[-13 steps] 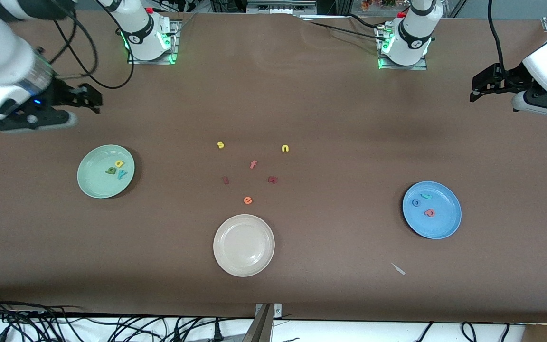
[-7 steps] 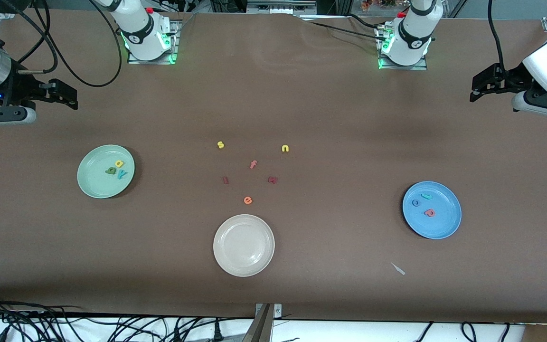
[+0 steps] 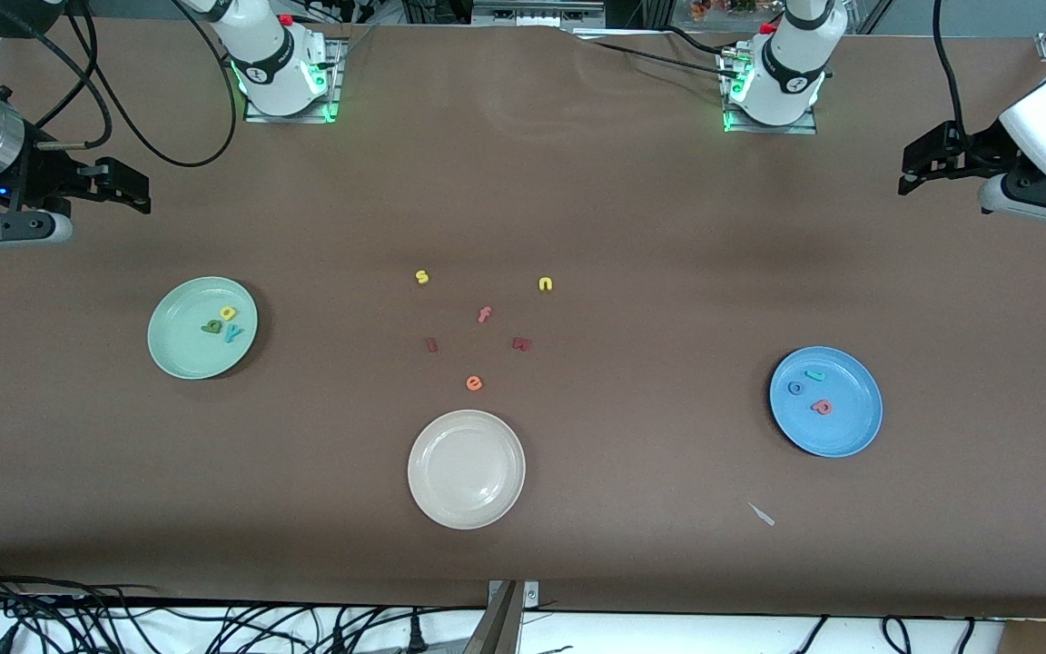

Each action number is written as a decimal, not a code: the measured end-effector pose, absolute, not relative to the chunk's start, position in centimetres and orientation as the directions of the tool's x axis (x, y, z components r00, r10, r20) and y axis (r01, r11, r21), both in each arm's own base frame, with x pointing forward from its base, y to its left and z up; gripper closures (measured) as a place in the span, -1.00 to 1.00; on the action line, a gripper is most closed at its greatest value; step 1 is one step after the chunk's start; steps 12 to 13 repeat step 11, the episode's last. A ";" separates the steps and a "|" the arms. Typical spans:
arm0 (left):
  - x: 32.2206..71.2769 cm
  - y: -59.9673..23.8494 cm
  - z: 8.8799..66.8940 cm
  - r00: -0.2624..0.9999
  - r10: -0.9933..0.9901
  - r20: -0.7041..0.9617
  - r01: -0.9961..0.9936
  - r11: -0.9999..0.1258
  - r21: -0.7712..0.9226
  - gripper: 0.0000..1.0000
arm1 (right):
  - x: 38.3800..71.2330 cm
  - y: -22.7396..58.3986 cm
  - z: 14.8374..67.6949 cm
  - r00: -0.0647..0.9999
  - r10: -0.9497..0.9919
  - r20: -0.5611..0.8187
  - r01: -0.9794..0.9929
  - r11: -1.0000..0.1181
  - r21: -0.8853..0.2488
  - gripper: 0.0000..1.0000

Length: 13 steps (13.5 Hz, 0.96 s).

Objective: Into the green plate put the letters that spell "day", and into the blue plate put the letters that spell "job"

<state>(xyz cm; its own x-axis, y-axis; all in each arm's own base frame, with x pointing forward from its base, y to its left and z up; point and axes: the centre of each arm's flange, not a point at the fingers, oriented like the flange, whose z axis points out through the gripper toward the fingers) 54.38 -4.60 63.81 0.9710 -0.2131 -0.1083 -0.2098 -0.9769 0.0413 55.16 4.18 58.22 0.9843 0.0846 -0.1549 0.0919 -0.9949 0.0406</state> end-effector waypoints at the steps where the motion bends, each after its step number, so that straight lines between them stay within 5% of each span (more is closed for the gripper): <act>1: 54.4 -4.6 63.8 0.971 -0.213 -0.108 -0.210 -0.977 0.041 -1.00 | 55.2 4.2 58.1 0.984 0.084 -0.158 0.092 -0.995 0.041 -1.00; 13: 54.4 -4.6 63.8 0.971 -0.214 -0.108 -0.211 -0.977 0.041 -1.00 | 55.5 2.3 57.7 0.985 0.052 -0.164 0.059 -0.998 0.039 -1.00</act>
